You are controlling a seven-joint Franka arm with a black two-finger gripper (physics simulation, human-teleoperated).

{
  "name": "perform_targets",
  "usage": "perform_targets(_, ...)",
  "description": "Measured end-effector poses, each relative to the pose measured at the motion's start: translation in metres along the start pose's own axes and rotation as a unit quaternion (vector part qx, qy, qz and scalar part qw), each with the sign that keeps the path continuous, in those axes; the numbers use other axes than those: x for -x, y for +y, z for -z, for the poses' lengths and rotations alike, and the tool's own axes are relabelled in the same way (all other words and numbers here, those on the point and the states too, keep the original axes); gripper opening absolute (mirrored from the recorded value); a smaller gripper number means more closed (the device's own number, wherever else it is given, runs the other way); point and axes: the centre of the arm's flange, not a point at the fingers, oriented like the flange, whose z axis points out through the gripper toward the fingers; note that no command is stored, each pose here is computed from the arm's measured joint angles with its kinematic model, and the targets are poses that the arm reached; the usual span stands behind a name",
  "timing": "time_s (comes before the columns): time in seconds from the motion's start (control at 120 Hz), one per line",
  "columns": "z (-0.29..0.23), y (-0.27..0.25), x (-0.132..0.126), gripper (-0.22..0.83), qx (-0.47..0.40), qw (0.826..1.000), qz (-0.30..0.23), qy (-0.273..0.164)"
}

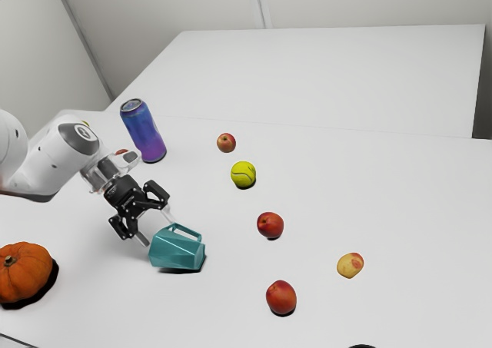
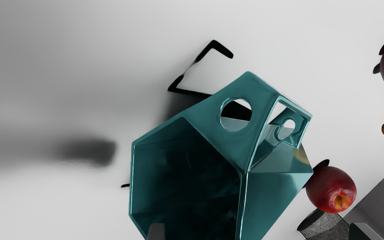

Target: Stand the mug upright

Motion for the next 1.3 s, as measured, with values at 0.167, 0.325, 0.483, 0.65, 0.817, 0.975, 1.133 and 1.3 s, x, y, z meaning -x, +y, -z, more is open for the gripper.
perform_targets(0.167,-0.006,0.005,0.002,0.61,-0.001,1.0,-0.013,0.007)
perform_targets(0.325,-0.013,0.007,0.001,0.54,-0.007,1.0,-0.021,0.017)
perform_targets(0.483,-0.015,0.012,0.001,0.41,-0.011,0.999,-0.033,0.031)
perform_targets(0.65,-0.013,0.02,0.001,0.31,-0.011,0.998,-0.047,0.045)
perform_targets(0.817,-0.013,0.024,0.001,0.07,-0.009,0.997,-0.053,0.051)
perform_targets(0.975,-0.014,0.027,0.0,-0.06,-0.008,0.997,-0.056,0.052)
perform_targets(1.133,-0.013,0.035,0.004,-0.11,-0.006,0.997,-0.066,0.051)
perform_targets(1.3,-0.014,0.043,0.009,-0.15,-0.003,0.996,-0.075,0.048)
